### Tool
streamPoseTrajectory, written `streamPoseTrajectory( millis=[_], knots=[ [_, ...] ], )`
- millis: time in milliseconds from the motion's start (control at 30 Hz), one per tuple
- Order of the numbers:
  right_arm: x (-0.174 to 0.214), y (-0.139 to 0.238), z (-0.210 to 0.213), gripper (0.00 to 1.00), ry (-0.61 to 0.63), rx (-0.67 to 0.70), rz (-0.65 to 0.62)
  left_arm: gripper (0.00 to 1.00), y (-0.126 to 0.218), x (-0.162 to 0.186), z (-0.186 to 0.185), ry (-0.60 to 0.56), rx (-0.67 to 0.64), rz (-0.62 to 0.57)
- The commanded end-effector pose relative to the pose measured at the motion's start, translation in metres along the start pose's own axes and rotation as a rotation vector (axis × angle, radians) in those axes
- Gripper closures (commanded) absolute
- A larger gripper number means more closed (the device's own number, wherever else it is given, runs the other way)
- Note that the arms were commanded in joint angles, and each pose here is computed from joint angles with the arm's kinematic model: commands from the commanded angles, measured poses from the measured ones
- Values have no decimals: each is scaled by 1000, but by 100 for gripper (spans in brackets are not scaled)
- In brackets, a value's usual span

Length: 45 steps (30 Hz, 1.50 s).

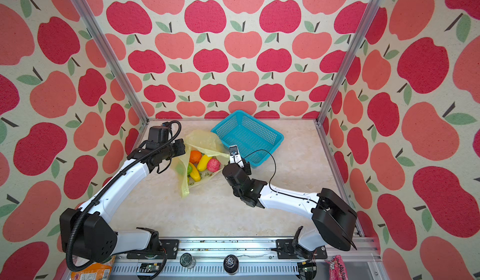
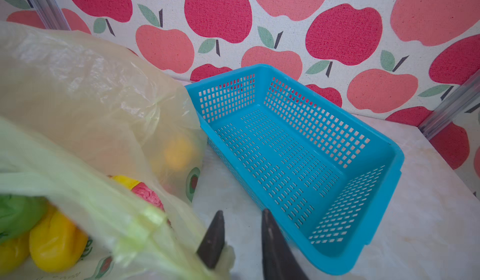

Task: Untie the knot of the plastic bag and take out the fruit

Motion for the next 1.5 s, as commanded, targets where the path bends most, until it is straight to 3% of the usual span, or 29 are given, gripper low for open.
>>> streamPoseTrajectory(
  millis=[0, 67, 200, 500, 600, 700, 767, 867, 1000, 1067, 1167, 1233, 1300, 1467],
  knots=[
    [-21, 18, -3, 39, -6, -1, -95, 100, 20, -14, -15, -21, 84, -63],
    [-33, 28, 6, 22, 30, -46, -140, 100, 27, -13, -19, -32, 104, -72],
    [-50, 35, 21, 5, 95, -158, -168, 100, 35, -11, -25, -55, 152, -89],
    [-59, 23, 34, 1, 189, -181, -97, 100, 45, -9, -33, -77, 189, -98],
    [-59, 21, 30, 20, 204, -151, -82, 100, 44, -7, -32, -85, 186, -98],
    [-58, 22, 18, 63, 177, -113, -74, 100, 42, -8, -30, -85, 168, -94],
    [-55, 24, 1, 83, 148, -48, -55, 100, 41, -7, -29, -86, 153, -85],
    [-45, 28, -28, 96, 113, 72, -17, 100, 39, -6, -28, -84, 149, -76],
    [-36, 35, -48, 97, 93, 136, 11, 100, 39, -5, -31, -87, 159, -69],
    [-34, 38, -45, 85, 86, 88, 2, 100, 38, -4, -32, -89, 166, -69],
    [-41, 48, -26, 35, 102, -81, -81, 100, 38, -5, -33, -90, 164, -61],
    [-47, 58, -13, 10, 128, -194, -141, 100, 38, -3, -34, -93, 164, -53],
    [-53, 66, -2, 1, 161, -300, -183, 100, 36, -2, -33, -95, 167, -52],
    [-65, 77, 23, 1, 267, -470, -210, 100, 37, 0, -37, -101, 171, -39]
  ],
)
Point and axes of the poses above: each gripper's point midway between its finger pads, its own y axis back along the fingers, its own z axis along the line the jaws close on, x = y × z, the point moved 2 cm from there along y, back along the fingers, and after that the axes turned 14 degrees about y, right-handed, at the moved point
